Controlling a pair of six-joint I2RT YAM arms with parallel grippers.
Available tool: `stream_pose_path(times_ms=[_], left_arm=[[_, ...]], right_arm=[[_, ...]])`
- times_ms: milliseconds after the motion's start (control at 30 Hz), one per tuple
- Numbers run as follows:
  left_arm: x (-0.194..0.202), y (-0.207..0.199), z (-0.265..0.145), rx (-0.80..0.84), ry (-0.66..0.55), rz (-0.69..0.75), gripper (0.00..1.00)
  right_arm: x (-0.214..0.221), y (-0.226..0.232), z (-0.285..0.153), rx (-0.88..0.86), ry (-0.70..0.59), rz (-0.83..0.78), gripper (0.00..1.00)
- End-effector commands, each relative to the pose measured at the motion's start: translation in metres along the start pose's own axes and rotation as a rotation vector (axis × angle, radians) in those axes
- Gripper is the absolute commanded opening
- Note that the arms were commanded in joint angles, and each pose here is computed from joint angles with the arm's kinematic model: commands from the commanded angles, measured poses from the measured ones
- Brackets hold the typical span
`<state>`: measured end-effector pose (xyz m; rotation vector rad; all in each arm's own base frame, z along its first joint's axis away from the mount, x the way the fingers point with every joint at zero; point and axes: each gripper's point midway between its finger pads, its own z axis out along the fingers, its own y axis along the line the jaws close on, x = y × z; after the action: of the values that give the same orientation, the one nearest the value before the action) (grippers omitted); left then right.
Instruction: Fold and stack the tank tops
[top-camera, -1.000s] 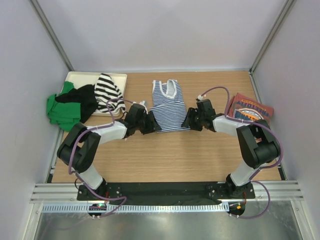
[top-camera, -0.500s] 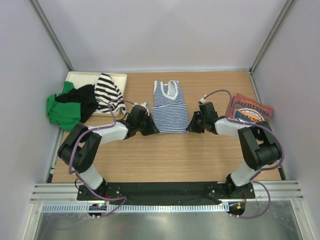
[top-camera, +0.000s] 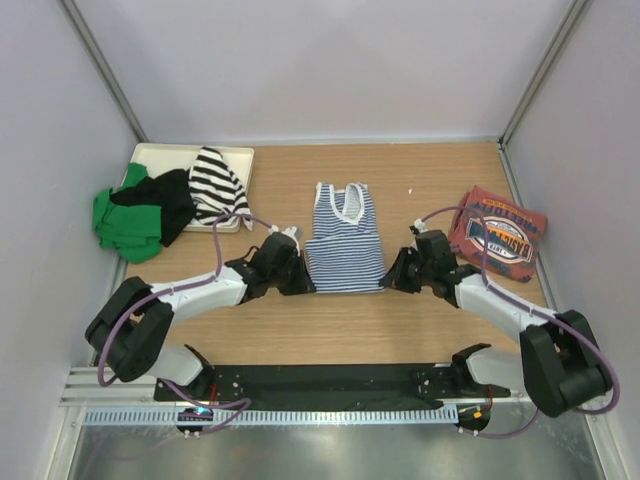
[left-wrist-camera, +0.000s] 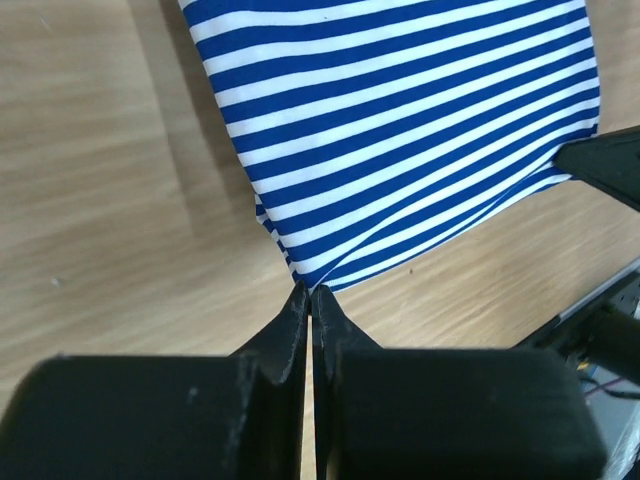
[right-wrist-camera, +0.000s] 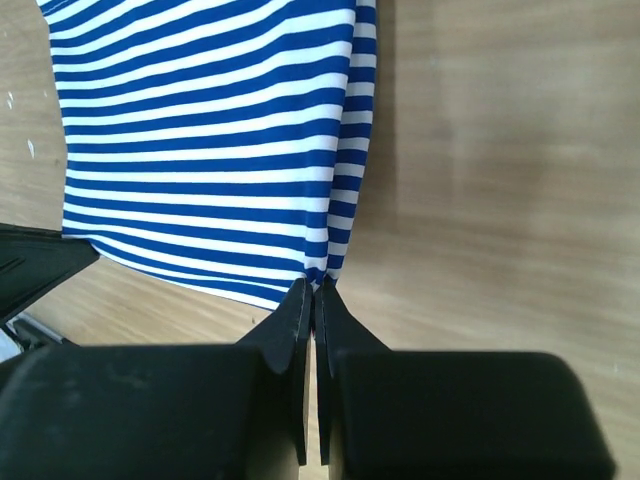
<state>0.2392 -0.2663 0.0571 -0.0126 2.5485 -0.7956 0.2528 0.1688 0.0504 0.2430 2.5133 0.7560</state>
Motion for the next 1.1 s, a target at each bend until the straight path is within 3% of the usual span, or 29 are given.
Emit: stream_pose_path(times_ms=[0, 167, 200, 233, 300, 333, 433, 667, 867, 1067], left_arm=[[0.026, 0.022, -0.008, -0.089, 0.035, 0.021, 0.0], [0.052, 0.017, -0.013, -0.075, 0.07, 0.04, 0.02], [0.057, 0.019, -0.014, -0.082, 0.072, 0.044, 0.05], [0.063, 0.016, -0.015, -0.08, 0.078, 0.053, 0.14], [0.068, 0.014, -0.018, -0.076, 0.063, 0.065, 0.23], [0.074, 0.01, -0.02, -0.066, 0.067, 0.075, 0.31], [0.074, 0.007, -0.02, -0.065, 0.039, 0.095, 0.42], [0.073, -0.013, -0.014, -0.026, 0.022, 0.135, 0.55], [0.069, -0.017, -0.004, -0.022, 0.002, 0.136, 0.57], [0.066, -0.015, 0.01, -0.065, 0.01, 0.167, 0.52]], right_arm=[[0.027, -0.017, -0.016, 0.048, 0.027, 0.018, 0.06], [0.038, -0.018, -0.034, 0.031, 0.007, 0.023, 0.06], [0.044, -0.022, -0.035, 0.04, 0.021, 0.029, 0.1], [0.046, -0.022, -0.036, 0.037, 0.026, 0.026, 0.17], [0.05, -0.02, -0.038, 0.021, 0.031, 0.028, 0.35], [0.051, -0.02, -0.039, 0.021, 0.033, 0.028, 0.36], [0.053, -0.02, -0.039, 0.025, 0.032, 0.03, 0.38], [0.057, -0.021, -0.036, 0.041, 0.049, 0.024, 0.41], [0.057, -0.025, -0.033, 0.064, 0.052, 0.024, 0.42], [0.057, -0.029, -0.029, 0.096, 0.056, 0.026, 0.41]])
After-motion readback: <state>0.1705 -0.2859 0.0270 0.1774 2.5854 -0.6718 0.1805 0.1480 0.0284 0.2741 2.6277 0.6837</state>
